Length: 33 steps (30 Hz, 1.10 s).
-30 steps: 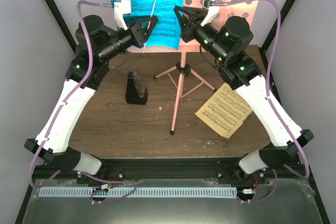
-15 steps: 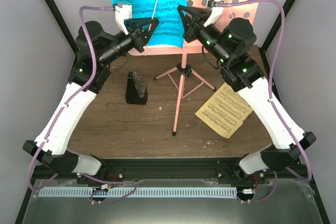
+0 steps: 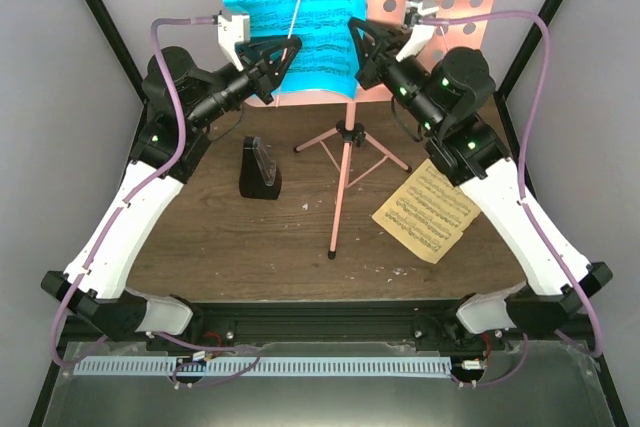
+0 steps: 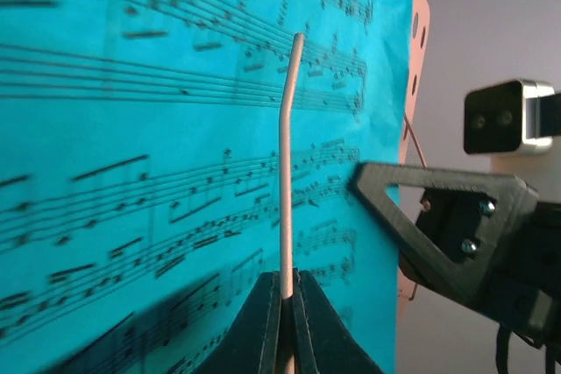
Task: Pack up the instrument practice props
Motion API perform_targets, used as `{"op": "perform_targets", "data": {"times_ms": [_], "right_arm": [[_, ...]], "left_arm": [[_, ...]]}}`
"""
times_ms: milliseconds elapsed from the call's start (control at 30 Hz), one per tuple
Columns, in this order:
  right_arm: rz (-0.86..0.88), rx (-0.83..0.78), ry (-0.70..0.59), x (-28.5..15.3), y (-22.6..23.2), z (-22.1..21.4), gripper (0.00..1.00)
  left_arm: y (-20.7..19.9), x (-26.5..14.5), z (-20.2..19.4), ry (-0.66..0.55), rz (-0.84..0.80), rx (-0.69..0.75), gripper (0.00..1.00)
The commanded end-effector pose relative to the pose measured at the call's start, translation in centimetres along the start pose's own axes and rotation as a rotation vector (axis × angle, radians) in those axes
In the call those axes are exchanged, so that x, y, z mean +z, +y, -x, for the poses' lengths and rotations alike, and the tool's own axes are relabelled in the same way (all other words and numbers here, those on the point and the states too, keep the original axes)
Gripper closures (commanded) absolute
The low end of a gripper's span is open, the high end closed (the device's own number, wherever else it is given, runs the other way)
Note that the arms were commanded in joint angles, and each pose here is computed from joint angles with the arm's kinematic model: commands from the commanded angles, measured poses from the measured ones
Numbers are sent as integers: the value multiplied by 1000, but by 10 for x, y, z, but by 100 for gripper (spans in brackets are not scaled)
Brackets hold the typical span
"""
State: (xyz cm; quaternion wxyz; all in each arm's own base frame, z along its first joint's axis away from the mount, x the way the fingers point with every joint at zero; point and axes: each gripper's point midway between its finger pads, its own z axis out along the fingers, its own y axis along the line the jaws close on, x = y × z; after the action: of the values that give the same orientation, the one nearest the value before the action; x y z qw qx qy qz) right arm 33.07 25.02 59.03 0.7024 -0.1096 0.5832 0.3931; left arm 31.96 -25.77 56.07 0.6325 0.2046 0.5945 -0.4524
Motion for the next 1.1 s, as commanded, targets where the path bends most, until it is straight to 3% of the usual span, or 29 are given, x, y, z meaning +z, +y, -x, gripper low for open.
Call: {"op": "perform_targets", "data": {"times_ms": [0,300,467,900,1067], "right_arm": [[-15,-61,-156,-39,5,41,99],[-197,-155,-401,-137,-9,96,99],[-251,-181,-461,-175,-12,107,99],[13,-209,-329,-221,41,97,99],[68,-107,-116,-201,35,37,99]], "left_arm": [[-1,-4,-1,7,16,-8,100],[14,3,-4,31,86,-72,99],[11,7,-5,42,61,-88,85],[-18,-30,8,37,24,-51,24],[-30,-62,6,93,48,-18,17]]}}
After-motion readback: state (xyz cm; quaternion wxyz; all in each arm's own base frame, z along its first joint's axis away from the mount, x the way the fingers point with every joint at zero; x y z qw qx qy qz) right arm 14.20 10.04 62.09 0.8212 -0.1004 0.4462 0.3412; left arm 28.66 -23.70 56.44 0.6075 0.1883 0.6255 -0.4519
